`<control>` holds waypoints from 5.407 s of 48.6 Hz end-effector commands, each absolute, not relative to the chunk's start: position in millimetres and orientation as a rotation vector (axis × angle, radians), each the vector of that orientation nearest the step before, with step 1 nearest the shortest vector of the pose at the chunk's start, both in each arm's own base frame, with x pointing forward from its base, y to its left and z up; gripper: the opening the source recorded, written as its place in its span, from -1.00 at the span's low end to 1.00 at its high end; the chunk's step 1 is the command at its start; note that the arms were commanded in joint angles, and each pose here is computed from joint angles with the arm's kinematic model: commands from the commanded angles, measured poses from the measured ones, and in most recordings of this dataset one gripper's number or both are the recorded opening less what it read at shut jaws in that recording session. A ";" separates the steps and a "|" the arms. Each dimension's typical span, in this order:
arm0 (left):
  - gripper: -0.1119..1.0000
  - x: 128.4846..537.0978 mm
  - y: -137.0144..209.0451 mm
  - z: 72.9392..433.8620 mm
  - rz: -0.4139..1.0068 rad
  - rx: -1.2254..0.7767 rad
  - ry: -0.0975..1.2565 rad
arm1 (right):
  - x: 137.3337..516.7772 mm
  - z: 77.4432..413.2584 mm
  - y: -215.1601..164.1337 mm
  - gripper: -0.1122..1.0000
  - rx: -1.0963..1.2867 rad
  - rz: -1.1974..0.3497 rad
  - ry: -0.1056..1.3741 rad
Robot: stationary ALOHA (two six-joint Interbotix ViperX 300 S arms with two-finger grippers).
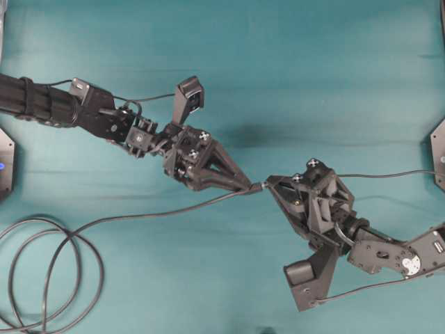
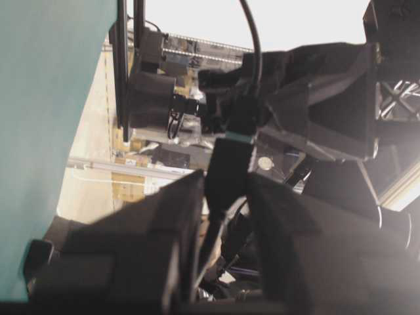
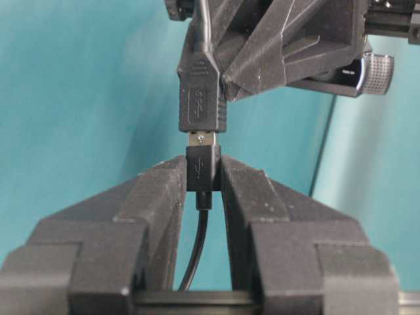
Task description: Insert the USB using both arms.
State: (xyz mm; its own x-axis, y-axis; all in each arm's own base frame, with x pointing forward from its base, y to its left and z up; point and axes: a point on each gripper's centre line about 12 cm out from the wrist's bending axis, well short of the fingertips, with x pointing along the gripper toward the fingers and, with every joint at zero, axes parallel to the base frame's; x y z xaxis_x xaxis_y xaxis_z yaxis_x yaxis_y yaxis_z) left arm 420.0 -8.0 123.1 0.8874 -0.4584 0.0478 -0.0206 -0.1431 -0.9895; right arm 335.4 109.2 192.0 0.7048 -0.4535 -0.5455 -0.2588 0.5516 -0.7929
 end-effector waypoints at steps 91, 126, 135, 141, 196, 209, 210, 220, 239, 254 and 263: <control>-0.45 424.1 13.0 142.3 -0.339 -1.556 0.299 | 306.3 250.6 98.2 0.48 -0.688 -0.412 0.679; -0.45 427.1 -22.5 115.3 0.128 -0.650 0.705 | 247.4 315.2 44.0 0.46 -0.024 -0.627 0.376; -0.45 431.9 -15.6 110.6 0.213 -0.411 0.809 | 245.0 312.6 38.5 0.46 -0.038 -0.657 0.383; -0.45 437.4 -16.1 105.4 0.213 -0.298 0.853 | 243.3 309.8 36.3 0.46 -0.049 -0.673 0.390; 0.78 441.4 -17.9 127.5 0.240 -0.278 0.834 | 207.0 323.1 11.2 0.48 0.042 -0.674 0.327; 0.77 411.1 -18.5 180.6 0.253 -0.283 0.764 | 179.6 317.0 -1.3 0.48 0.129 -0.536 0.263; 0.77 408.8 -18.9 184.2 0.251 -0.287 0.756 | 177.2 315.0 -2.0 0.48 0.136 -0.521 0.258; 0.76 388.0 -24.8 209.5 0.194 -0.298 0.685 | 155.7 298.5 -9.4 0.48 0.178 -0.400 0.208; 0.74 353.1 -17.1 274.5 0.061 -0.275 0.437 | 149.7 271.4 -3.3 0.48 0.119 -0.270 0.217; 0.73 257.5 -1.8 314.1 0.027 -0.090 0.224 | 145.9 271.9 -6.4 0.48 0.105 -0.267 0.191; 0.73 211.3 -4.4 309.9 -0.033 0.014 0.083 | 144.6 272.3 -9.2 0.48 0.055 -0.272 0.147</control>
